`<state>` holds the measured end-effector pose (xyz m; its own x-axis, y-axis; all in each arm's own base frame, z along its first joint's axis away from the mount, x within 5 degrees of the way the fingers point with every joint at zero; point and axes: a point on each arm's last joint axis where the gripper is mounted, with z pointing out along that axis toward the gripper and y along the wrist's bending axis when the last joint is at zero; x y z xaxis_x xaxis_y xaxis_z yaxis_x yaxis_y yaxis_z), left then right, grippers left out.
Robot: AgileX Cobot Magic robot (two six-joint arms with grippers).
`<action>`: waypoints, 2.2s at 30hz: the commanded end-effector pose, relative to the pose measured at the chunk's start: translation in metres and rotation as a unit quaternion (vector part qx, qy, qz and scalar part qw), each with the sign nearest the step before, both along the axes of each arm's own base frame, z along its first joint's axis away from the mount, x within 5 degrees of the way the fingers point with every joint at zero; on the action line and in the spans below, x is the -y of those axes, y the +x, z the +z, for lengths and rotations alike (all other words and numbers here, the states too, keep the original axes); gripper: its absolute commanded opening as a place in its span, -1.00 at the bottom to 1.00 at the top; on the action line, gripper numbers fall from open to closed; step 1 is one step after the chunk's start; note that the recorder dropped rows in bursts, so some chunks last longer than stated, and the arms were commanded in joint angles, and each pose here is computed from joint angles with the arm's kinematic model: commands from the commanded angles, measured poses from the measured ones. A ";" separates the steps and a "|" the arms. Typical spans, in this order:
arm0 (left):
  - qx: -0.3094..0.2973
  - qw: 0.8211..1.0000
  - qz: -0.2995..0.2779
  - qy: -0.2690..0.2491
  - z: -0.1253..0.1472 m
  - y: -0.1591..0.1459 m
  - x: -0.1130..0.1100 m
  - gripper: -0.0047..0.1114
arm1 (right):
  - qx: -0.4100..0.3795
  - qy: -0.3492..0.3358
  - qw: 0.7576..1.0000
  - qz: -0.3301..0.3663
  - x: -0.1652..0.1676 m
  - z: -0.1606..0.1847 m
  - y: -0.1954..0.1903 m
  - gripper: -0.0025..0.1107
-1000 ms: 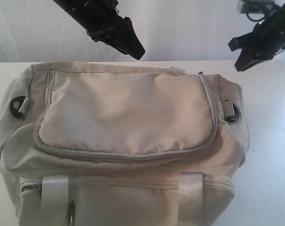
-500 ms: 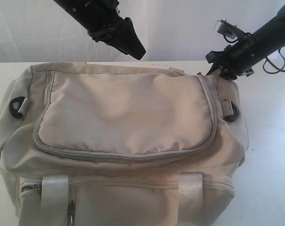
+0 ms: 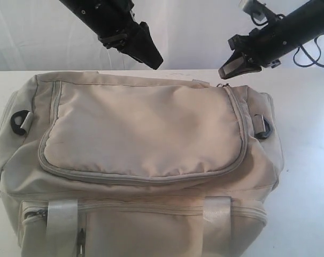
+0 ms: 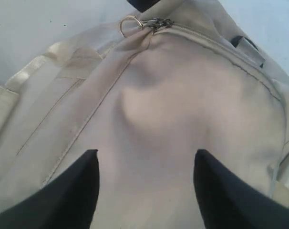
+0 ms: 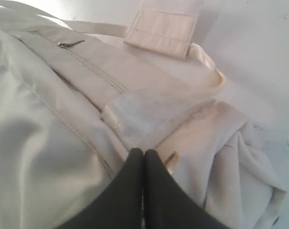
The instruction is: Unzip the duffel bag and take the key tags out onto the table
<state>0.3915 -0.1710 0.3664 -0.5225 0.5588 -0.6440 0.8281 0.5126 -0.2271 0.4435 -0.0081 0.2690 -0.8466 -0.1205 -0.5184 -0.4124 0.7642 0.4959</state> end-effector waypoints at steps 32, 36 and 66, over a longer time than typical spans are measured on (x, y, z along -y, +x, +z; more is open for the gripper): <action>-0.026 0.999 -0.023 0.005 0.001 -0.008 0.000 0.15 | 0.013 -0.087 0.994 0.064 -0.057 0.023 -0.011 -0.96; -0.026 0.999 -0.023 0.005 0.001 -0.008 0.000 0.15 | 0.027 -0.092 0.993 0.063 -0.057 0.034 -0.016 -0.96; -0.026 0.999 -0.024 0.005 0.000 -0.007 0.001 0.15 | 0.003 -0.203 0.979 0.011 -0.063 0.043 -0.020 -0.96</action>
<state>0.3914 -0.1710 0.3664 -0.5244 0.5587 -0.6425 0.8273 0.5130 -0.2291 0.4295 0.0558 0.2968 -0.8526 -0.3374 -0.3991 -0.4283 0.8886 0.1639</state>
